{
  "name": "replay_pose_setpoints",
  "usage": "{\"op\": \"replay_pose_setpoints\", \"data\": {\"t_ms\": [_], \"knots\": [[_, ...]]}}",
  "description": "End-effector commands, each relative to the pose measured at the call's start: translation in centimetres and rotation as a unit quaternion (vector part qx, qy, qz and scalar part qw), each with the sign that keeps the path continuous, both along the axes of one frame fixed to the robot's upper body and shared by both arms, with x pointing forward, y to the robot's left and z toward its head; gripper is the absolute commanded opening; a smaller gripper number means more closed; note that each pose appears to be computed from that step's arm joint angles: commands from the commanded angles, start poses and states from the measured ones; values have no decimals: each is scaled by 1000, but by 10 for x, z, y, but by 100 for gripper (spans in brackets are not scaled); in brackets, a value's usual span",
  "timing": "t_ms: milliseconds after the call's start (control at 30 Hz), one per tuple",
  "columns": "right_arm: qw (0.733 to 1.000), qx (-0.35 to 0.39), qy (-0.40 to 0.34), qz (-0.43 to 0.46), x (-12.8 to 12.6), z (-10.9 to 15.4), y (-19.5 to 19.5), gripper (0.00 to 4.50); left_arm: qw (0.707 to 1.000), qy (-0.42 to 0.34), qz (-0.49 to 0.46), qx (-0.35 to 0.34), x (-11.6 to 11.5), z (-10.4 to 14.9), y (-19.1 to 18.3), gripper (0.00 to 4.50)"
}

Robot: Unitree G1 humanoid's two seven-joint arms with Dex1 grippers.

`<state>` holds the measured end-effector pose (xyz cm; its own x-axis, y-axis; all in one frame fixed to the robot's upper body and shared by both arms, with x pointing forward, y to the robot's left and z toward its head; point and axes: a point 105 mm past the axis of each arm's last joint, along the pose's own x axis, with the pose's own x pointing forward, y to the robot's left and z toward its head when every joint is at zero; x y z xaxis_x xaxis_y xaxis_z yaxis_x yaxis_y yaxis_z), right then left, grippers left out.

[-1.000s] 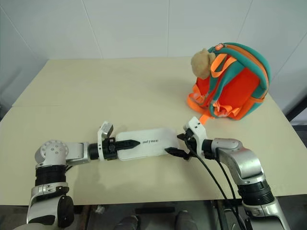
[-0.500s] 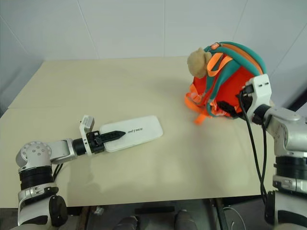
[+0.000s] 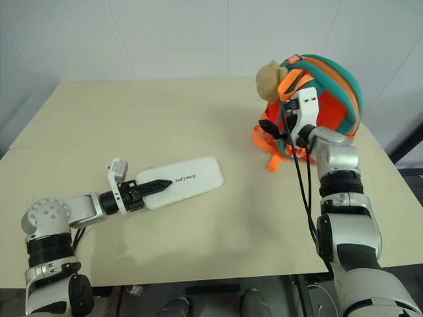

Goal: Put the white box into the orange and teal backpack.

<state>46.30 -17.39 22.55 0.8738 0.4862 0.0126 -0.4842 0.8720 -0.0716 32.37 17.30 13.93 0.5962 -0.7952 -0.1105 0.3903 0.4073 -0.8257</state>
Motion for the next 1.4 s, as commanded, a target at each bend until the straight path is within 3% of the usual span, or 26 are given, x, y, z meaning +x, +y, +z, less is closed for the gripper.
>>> {"op": "replay_pose_setpoints", "data": {"t_ms": [33,233,300,367,567,800,1000,1167,1400], "knots": [[998,-15,-51,32,0,6,17,327,999,-19,32,17,-1,5,11,120],[988,53,-113,87,-6,34,35,120,997,-43,60,25,-4,8,21,120],[973,71,-101,192,-22,40,59,57,992,-78,89,37,-2,14,31,120],[937,70,-76,333,-55,43,84,2,987,-104,108,55,-2,17,40,120],[861,45,2,506,-148,41,103,0,975,-154,134,84,-5,22,62,120],[815,41,89,571,-217,26,94,0,974,-158,129,100,-16,10,73,120],[848,28,140,511,-206,7,70,0,956,-268,80,93,-36,49,60,120],[864,23,151,479,-190,-1,56,0,897,-427,61,95,-51,113,48,120],[862,16,154,482,-189,-8,59,0,870,-480,-10,111,-55,136,19,120]]}}
